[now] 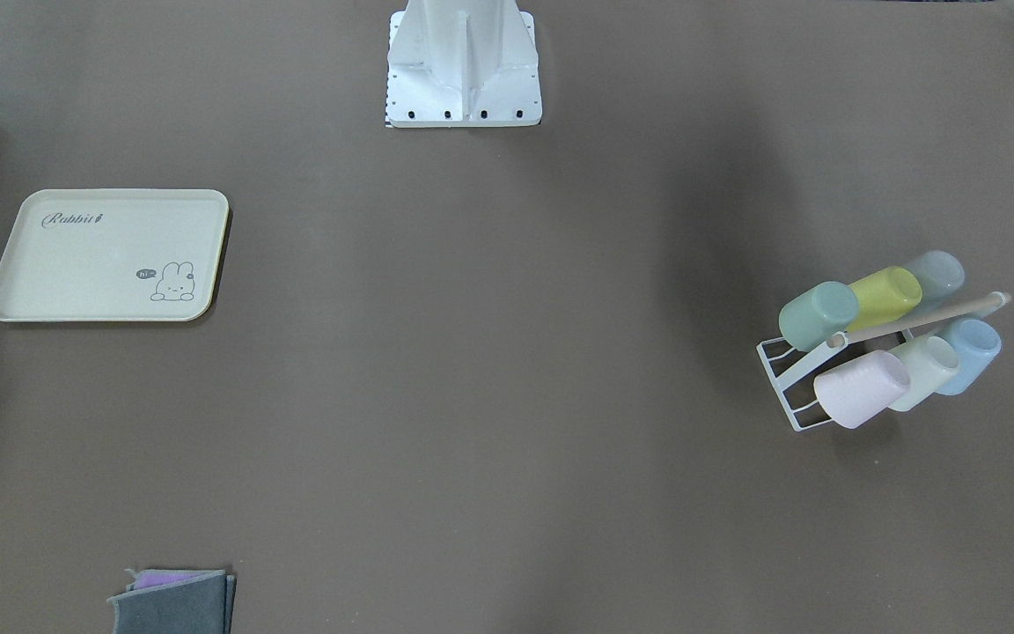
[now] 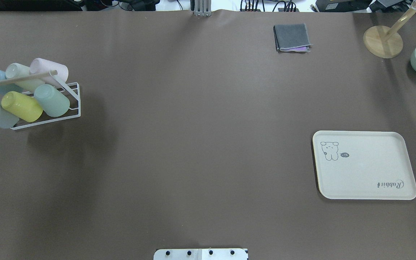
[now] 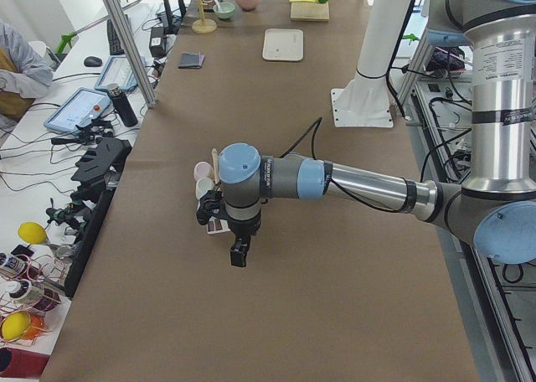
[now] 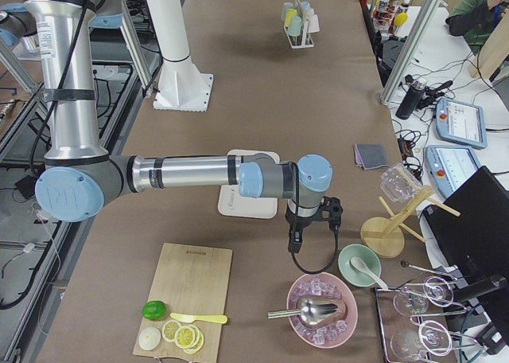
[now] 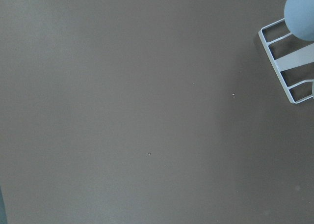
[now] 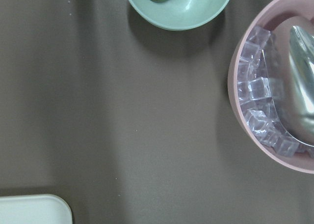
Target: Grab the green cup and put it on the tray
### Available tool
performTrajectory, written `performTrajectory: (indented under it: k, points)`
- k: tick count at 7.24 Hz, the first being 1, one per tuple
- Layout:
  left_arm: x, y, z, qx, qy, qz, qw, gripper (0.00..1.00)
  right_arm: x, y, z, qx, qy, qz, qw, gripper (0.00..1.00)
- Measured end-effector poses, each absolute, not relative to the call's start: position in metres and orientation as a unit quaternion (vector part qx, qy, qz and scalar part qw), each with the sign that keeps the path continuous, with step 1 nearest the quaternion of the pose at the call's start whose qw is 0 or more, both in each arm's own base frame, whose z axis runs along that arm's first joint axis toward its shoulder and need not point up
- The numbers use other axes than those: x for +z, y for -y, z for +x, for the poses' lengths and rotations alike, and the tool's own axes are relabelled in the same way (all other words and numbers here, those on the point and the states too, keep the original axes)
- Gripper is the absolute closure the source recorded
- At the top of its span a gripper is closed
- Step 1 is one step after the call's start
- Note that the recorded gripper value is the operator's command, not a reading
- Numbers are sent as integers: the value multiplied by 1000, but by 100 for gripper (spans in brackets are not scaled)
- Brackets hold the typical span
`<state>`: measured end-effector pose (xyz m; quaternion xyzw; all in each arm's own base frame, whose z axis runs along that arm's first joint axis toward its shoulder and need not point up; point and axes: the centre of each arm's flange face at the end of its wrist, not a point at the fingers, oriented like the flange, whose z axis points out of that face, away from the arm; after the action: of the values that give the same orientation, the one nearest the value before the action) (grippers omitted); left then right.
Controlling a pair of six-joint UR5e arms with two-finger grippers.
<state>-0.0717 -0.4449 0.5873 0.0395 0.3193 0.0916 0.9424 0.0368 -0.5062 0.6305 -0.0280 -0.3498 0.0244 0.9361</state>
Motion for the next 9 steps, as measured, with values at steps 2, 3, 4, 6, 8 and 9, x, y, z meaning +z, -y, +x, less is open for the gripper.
performTrajectory:
  k: [2, 3, 4, 6, 8, 9]
  points:
    - [593, 444, -71, 91, -319, 33, 943, 1, 628, 495, 38, 23, 349, -25, 936, 0]
    - [596, 443, -70, 90, -319, 31, 943, 1, 627, 492, 38, 23, 349, -24, 937, 0]
    - [596, 443, -70, 91, -320, 33, 943, 1, 626, 491, 38, 23, 348, -24, 937, 0]
    - [593, 447, -69, 93, -323, 40, 941, 1, 624, 492, 38, 22, 348, -22, 937, 0]
    - [592, 449, -65, 88, -342, 44, 934, 1, 621, 495, 38, 21, 349, -19, 937, 0]
    - [590, 450, -61, 68, -356, 40, 931, 1, 620, 495, 39, 22, 351, -19, 936, 0]
